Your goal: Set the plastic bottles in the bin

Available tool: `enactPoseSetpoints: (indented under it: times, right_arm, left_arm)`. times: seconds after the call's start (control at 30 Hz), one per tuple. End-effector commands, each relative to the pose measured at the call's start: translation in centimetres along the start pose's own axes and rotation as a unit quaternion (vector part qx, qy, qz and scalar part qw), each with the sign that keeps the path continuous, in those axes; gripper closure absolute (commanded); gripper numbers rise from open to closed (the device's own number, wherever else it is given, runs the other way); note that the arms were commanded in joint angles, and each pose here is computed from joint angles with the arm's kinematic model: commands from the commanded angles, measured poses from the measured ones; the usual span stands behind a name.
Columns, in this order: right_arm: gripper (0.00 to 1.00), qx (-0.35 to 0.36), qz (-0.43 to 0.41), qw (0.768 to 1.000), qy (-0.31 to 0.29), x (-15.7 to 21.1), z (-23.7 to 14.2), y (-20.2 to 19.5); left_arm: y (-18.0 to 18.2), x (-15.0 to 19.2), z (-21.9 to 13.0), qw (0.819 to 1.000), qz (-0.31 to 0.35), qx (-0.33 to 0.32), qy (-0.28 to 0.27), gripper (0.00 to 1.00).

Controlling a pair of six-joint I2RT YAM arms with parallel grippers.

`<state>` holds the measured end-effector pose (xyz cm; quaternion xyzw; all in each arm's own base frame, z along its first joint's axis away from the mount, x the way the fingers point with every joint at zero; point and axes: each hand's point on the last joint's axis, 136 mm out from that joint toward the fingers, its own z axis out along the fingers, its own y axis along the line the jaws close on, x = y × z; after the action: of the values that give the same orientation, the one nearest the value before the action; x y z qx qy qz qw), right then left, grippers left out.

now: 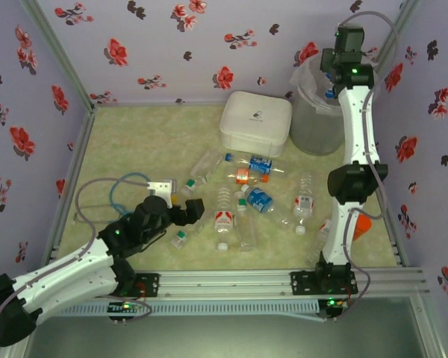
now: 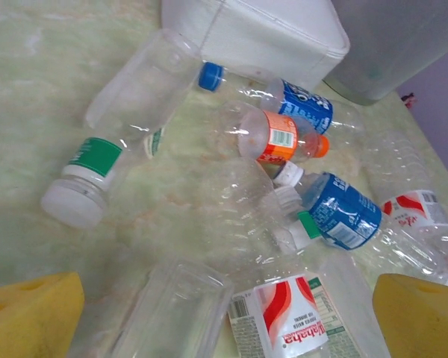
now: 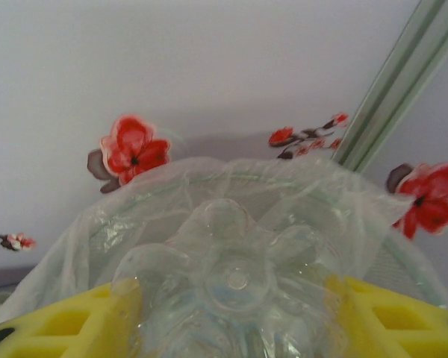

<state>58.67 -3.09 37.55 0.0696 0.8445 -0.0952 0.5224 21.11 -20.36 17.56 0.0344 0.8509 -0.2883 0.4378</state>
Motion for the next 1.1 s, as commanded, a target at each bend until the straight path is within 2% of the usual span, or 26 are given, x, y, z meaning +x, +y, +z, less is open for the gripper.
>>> enactPoseSetpoints:
  times: [0.0,0.1,0.33,0.47,0.67,0.77,0.83,1.07]
  right_arm:
    - [1.00,-0.047,0.042,0.996,0.056,2.6,1.4,0.2]
    - [1.00,-0.088,0.078,0.988,0.097,5.0,3.0,0.6]
    - [1.00,-0.129,0.077,0.975,0.161,8.9,4.6,1.3]
    - [0.61,-0.131,0.079,0.974,0.166,9.2,4.7,1.1]
    - [0.23,-0.122,0.078,0.977,0.155,8.6,4.5,0.7]
    - [0.07,-0.120,0.077,0.978,0.150,8.2,4.3,0.5]
    - [0.01,-0.116,0.077,0.979,0.147,7.9,4.0,0.3]
    - [0.00,-0.105,0.075,0.985,0.114,5.3,1.5,-0.8]
  left_arm:
    - [0.9,-0.9,-0.5,0.999,0.007,-0.040,0.000,0.00]
    - [1.0,-1.1,-0.3,0.999,0.005,-0.038,-0.007,0.00]
    - [1.2,-1.8,0.4,0.999,0.006,-0.051,-0.002,0.00]
    - [1.5,-1.8,0.7,0.998,0.008,-0.061,0.010,0.00]
    - [1.7,-1.8,1.2,0.998,-0.001,-0.062,0.017,0.00]
    - [1.6,-1.7,1.4,0.998,-0.003,-0.061,0.021,0.00]
    - [1.6,-1.6,1.6,0.998,-0.003,-0.059,0.024,0.00]
    - [1.6,-1.6,1.9,0.998,-0.002,-0.060,0.028,0.00]
